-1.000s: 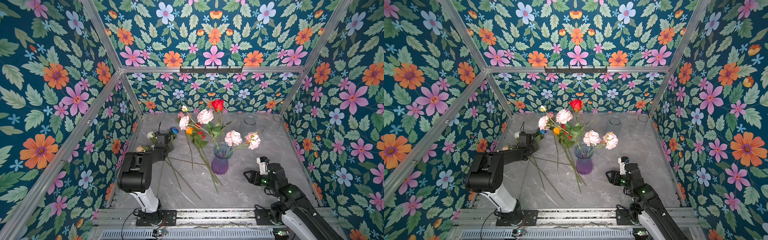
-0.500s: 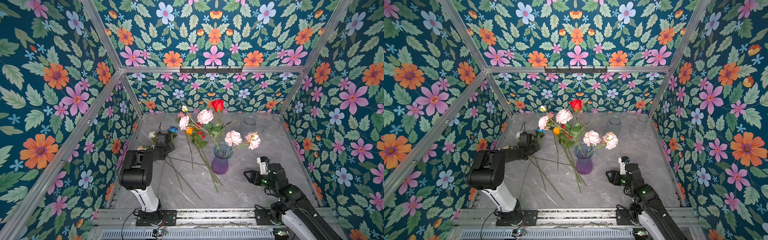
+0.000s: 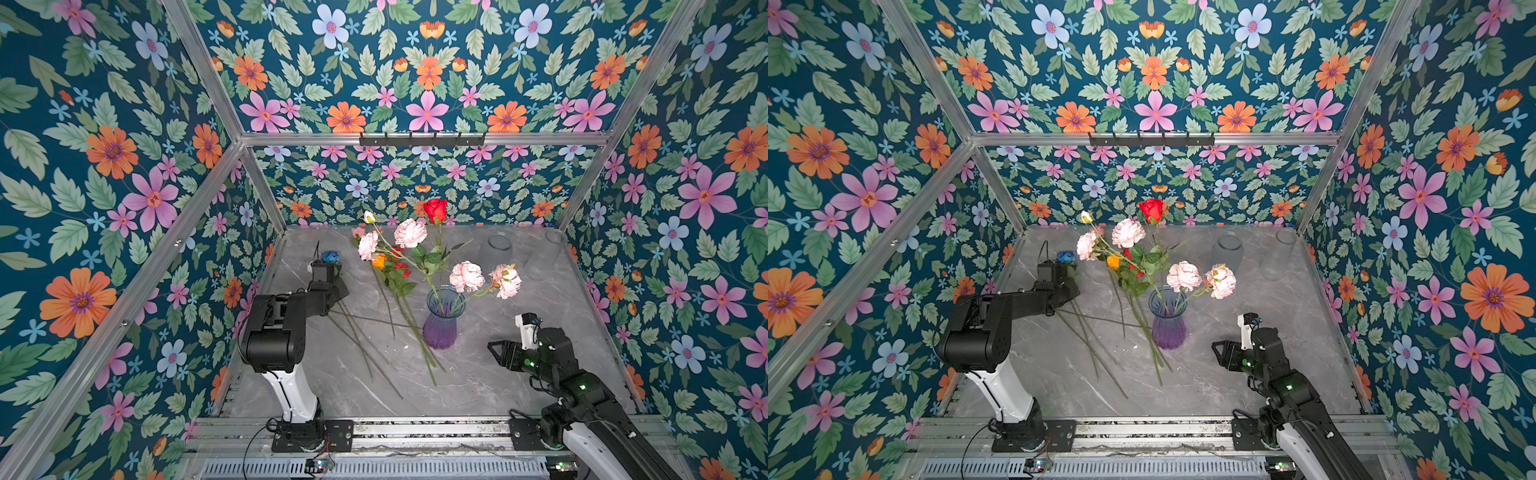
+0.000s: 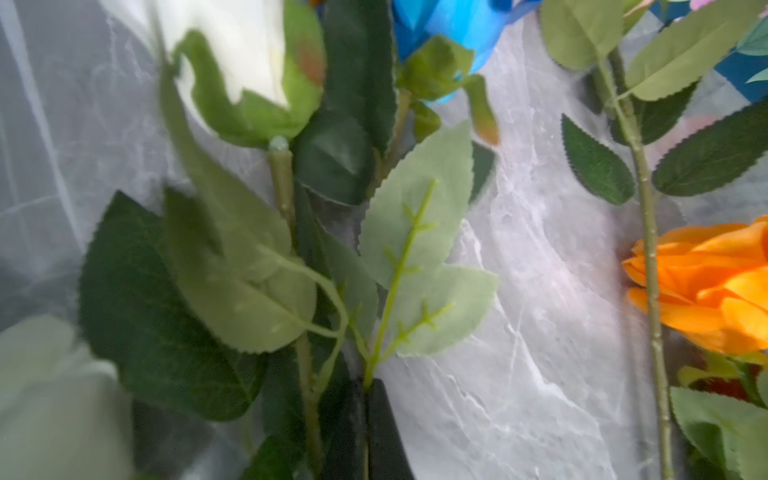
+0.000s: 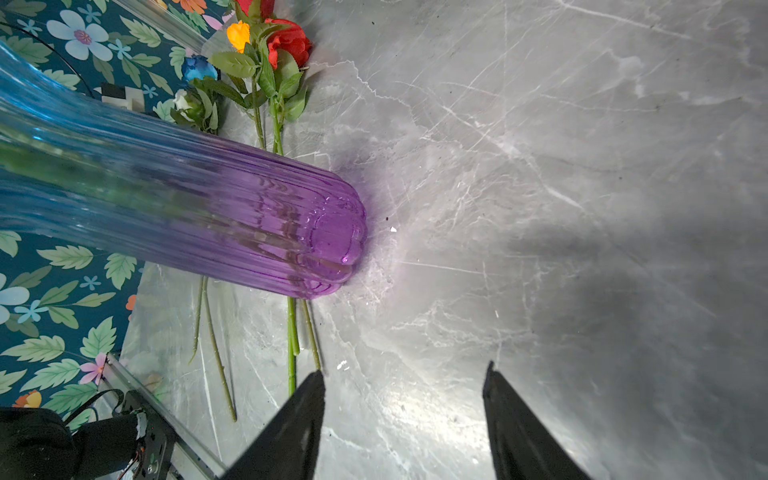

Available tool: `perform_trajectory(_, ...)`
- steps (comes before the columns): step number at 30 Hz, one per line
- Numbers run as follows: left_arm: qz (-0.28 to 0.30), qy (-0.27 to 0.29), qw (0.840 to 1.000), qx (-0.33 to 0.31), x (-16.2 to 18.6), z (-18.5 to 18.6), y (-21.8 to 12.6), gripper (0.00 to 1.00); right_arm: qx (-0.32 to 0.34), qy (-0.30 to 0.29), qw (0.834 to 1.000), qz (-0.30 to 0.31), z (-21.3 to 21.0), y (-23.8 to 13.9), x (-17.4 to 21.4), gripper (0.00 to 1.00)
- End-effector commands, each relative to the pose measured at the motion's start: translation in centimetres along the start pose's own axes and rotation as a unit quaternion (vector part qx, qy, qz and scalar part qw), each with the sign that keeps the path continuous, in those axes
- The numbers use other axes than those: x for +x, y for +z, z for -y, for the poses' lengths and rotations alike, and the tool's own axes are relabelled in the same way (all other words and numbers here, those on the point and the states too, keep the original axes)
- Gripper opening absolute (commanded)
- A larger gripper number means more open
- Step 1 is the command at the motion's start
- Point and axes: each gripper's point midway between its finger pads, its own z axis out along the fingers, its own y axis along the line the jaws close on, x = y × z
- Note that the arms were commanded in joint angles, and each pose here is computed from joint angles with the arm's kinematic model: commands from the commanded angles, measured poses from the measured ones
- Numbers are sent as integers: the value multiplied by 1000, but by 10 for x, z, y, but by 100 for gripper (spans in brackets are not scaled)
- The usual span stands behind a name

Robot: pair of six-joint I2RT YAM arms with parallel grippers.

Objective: Arrange the flowers into the vase
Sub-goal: 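Lower the left gripper onto the blue rose stem and close it, then lift the blue rose with the left gripper and carry it over the vase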

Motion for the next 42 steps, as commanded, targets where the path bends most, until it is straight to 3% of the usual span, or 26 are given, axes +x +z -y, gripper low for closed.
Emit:
perform_trajectory(1,-10,-10,1000,5,9,-3,-6,0,1,2,1000,4,0,0,-2,62)
perform_trajectory(5,25,-31,998,48,-2,10,-28,0,2,2,1000,3,0,0,-2,62)
perform_trajectory(10,104,-55,986,116,-31,30,-86,0,4,3,1000,3,1,1,-2,62)
perform_trajectory(14,175,-81,966,172,-59,46,-143,0,4,2,1000,4,1,0,-2,62)
perform_trajectory(17,225,-93,939,242,-82,68,-196,0,3,2,1000,5,1,0,-2,62)
perform_trajectory(20,292,-99,888,341,-103,95,-266,0,2,2,1000,6,0,0,-3,62)
perform_trajectory(23,367,-84,819,434,-113,122,-345,0,3,2,1000,5,1,0,-2,62)
perform_trajectory(25,417,-48,754,505,-108,149,-407,0,3,2,1000,5,0,0,-2,62)
perform_trajectory(28,455,13,672,584,-88,188,-480,0,2,2,1000,5,0,0,-2,62)
perform_trajectory(32,473,62,574,666,-62,222,-544,0,1,2,1000,5,0,0,-2,62)
perform_trajectory(35,475,84,529,698,-49,245,-568,0,2,2,1000,5,0,0,-2,62)
perform_trajectory(42,476,153,477,723,-35,307,-587,0,-1,1,1000,5,0,0,-2,62)
